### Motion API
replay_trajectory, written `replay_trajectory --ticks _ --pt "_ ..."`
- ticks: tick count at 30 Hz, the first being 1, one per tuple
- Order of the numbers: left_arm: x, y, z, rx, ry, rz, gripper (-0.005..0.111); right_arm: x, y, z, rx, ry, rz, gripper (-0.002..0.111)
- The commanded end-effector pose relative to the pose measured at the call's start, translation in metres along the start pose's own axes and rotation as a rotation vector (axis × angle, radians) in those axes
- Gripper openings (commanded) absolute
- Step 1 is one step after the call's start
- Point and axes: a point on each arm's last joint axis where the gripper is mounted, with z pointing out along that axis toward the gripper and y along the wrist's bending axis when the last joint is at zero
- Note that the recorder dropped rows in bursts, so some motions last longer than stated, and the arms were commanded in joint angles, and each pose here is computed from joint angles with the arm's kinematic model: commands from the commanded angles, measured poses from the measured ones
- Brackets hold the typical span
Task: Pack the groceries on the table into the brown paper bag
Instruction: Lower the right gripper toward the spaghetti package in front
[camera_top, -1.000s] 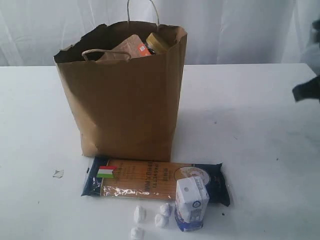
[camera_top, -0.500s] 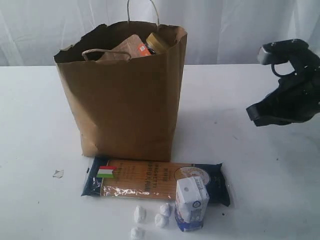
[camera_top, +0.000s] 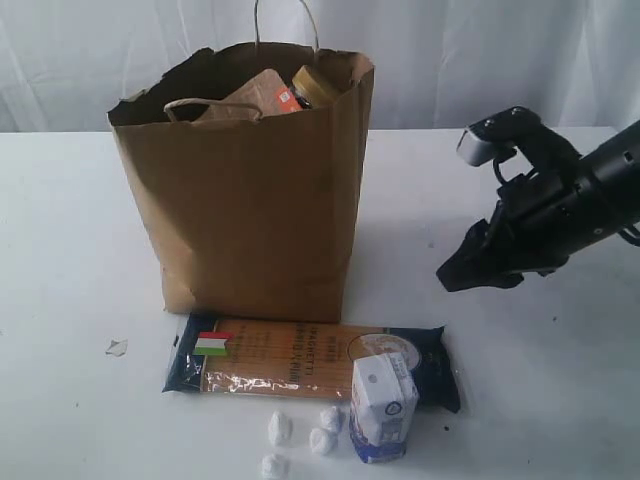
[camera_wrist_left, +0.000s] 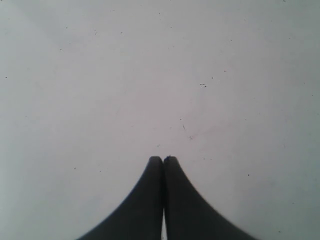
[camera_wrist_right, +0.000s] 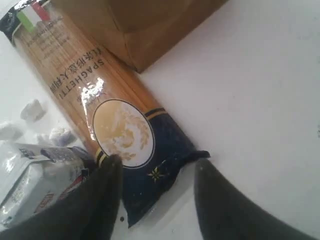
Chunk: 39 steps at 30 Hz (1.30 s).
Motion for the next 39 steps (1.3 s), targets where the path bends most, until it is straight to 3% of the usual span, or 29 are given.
replay_trajectory --ticks 1,7,12,16,25,34,39 --pt "0.001 -0.001 0.0 0.01 0.002 0.001 0.0 -0.008 0.008 0.008 0.034 -0.036 -0.085 0.051" --pt "0.001 -0.001 0.0 0.01 0.002 0.001 0.0 -0.006 0.013 0.024 0.081 -0.045 -0.067 0.041" --pt "0.001 -0.001 0.0 0.01 0.002 0.001 0.0 0.005 0.035 0.052 -0.055 0.005 0.003 0.04" --pt "0.001 -0.001 0.0 0.01 0.002 0.001 0.0 0.013 0.061 0.071 -0.133 0.079 -0.102 0.04" --pt "0.001 -0.001 0.0 0.01 0.002 0.001 0.0 0.026 0.094 0.087 -0.209 0.154 -0.173 0.04" --pt "0.001 -0.001 0.0 0.01 0.002 0.001 0.0 0.012 0.08 0.089 -0.014 0.022 -0.192 0.04" --pt "0.001 -0.001 0.0 0.01 0.002 0.001 0.0 0.013 0.09 0.089 -0.061 0.046 -0.233 0.04"
